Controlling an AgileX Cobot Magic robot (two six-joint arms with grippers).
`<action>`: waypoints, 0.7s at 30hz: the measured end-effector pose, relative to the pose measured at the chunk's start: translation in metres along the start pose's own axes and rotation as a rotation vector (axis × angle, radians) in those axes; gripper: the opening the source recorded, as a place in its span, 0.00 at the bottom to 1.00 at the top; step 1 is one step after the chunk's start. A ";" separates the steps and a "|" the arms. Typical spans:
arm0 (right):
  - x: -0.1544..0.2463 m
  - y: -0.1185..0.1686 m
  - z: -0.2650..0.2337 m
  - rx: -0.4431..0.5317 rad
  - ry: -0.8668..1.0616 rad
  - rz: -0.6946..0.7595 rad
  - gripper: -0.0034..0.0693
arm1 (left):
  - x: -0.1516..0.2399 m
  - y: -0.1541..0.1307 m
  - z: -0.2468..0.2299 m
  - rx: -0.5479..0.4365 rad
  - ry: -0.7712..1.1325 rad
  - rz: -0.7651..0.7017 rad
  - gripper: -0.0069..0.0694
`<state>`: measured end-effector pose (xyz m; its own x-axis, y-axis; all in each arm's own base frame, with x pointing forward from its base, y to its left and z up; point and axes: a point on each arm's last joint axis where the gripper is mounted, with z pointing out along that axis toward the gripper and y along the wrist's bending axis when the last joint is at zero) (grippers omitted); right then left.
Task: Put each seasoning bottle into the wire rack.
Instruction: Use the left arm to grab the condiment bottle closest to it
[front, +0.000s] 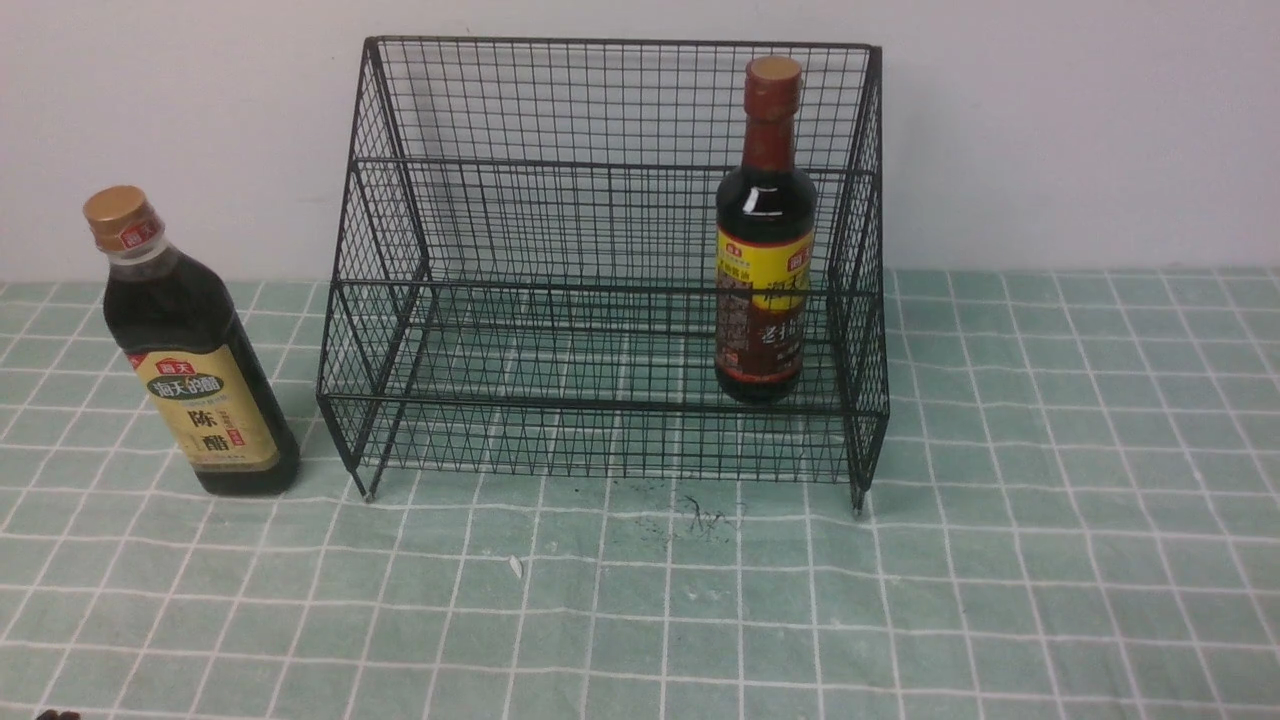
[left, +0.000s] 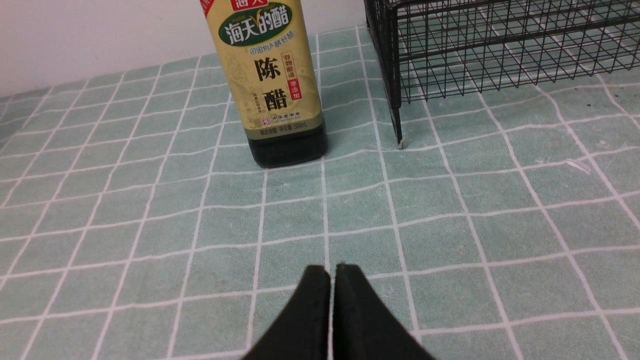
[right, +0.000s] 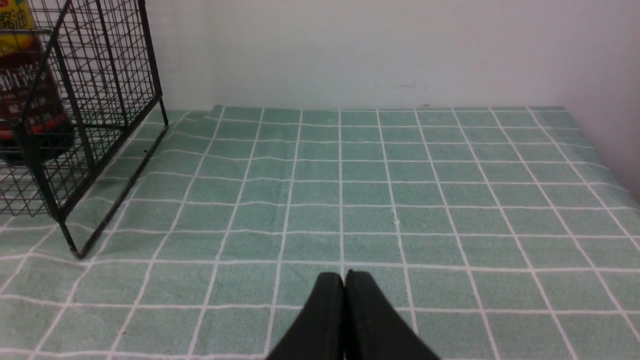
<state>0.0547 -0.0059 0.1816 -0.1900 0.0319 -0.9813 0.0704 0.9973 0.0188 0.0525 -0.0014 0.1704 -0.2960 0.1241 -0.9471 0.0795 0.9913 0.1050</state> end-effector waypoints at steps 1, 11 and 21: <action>0.000 0.000 0.000 0.000 0.000 0.005 0.03 | 0.000 0.000 0.000 0.000 0.000 0.000 0.08; 0.000 0.000 0.000 0.000 0.000 0.010 0.03 | 0.000 0.000 0.000 0.000 0.000 0.000 0.08; 0.000 0.000 0.000 0.000 0.000 0.010 0.03 | 0.000 0.000 0.000 0.000 0.000 0.000 0.08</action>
<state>0.0547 -0.0059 0.1816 -0.1892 0.0421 -0.9810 0.0723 0.9970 0.0288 0.0525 -0.0014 0.1704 -0.2960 0.1241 -0.9471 0.0795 0.9913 0.1050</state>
